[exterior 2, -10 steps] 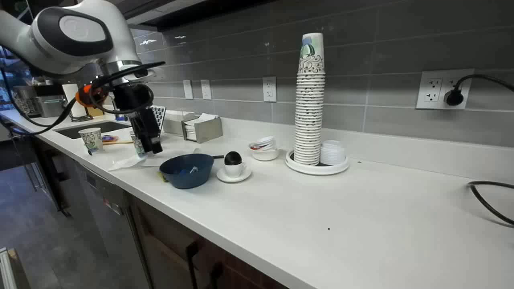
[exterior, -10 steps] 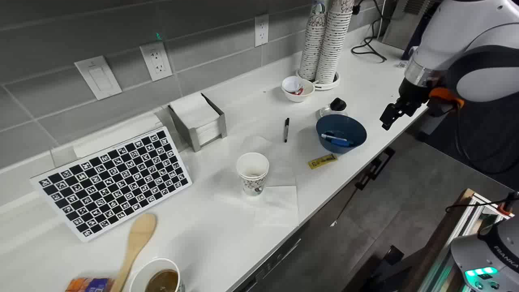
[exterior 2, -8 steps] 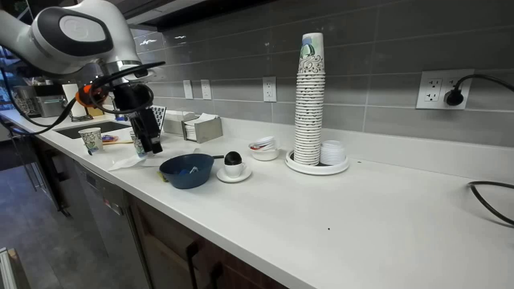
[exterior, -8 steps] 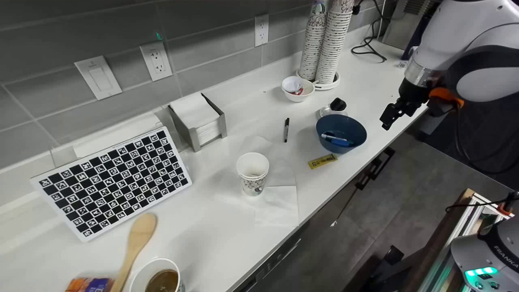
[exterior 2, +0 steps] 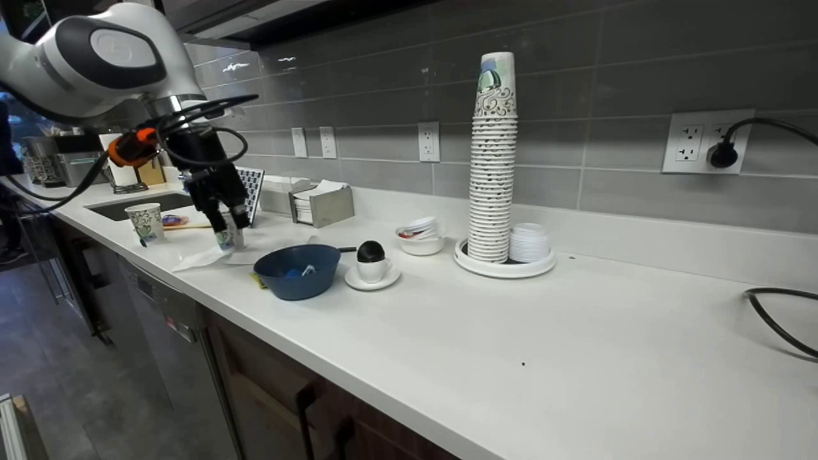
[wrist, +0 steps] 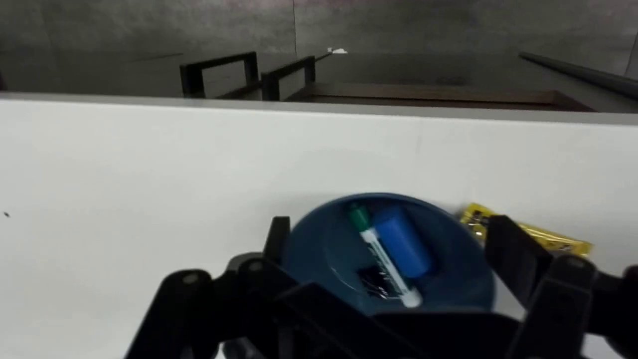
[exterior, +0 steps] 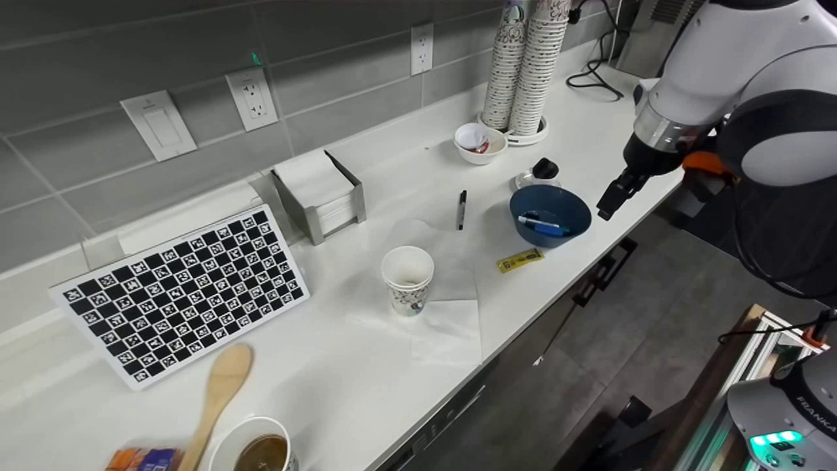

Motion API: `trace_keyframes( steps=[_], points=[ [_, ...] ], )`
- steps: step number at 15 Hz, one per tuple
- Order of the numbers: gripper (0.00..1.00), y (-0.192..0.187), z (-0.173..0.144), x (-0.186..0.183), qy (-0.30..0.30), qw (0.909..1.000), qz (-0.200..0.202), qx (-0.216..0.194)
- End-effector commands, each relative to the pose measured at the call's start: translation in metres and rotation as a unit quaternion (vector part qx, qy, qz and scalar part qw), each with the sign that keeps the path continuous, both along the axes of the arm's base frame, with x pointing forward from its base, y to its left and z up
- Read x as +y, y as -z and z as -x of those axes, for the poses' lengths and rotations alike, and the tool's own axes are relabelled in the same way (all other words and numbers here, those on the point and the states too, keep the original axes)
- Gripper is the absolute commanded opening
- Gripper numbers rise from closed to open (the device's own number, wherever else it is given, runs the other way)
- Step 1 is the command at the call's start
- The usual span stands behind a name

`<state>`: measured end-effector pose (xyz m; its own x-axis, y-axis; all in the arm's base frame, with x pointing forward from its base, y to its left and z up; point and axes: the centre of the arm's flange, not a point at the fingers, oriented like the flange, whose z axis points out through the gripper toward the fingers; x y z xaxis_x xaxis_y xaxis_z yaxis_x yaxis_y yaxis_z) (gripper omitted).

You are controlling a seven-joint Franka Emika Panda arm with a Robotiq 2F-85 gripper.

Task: Put the snack bar in the blue bowl

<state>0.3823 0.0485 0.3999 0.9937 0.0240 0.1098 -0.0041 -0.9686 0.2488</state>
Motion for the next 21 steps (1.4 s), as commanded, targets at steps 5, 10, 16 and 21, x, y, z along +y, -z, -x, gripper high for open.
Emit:
trace_keyframes(
  steps=[5, 10, 16, 21],
  points=[
    [1.00, -0.015, -0.052, 0.100, -0.214, 0.9768, 0.002, -0.013],
    [1.00, 0.021, -0.074, 0.107, -0.341, 0.9399, -0.007, 0.007],
    [1.00, 0.024, -0.063, 0.104, -0.323, 0.9461, -0.007, 0.012],
    [1.00, 0.079, -0.057, 0.117, -0.468, 0.8798, 0.005, 0.083]
  ],
)
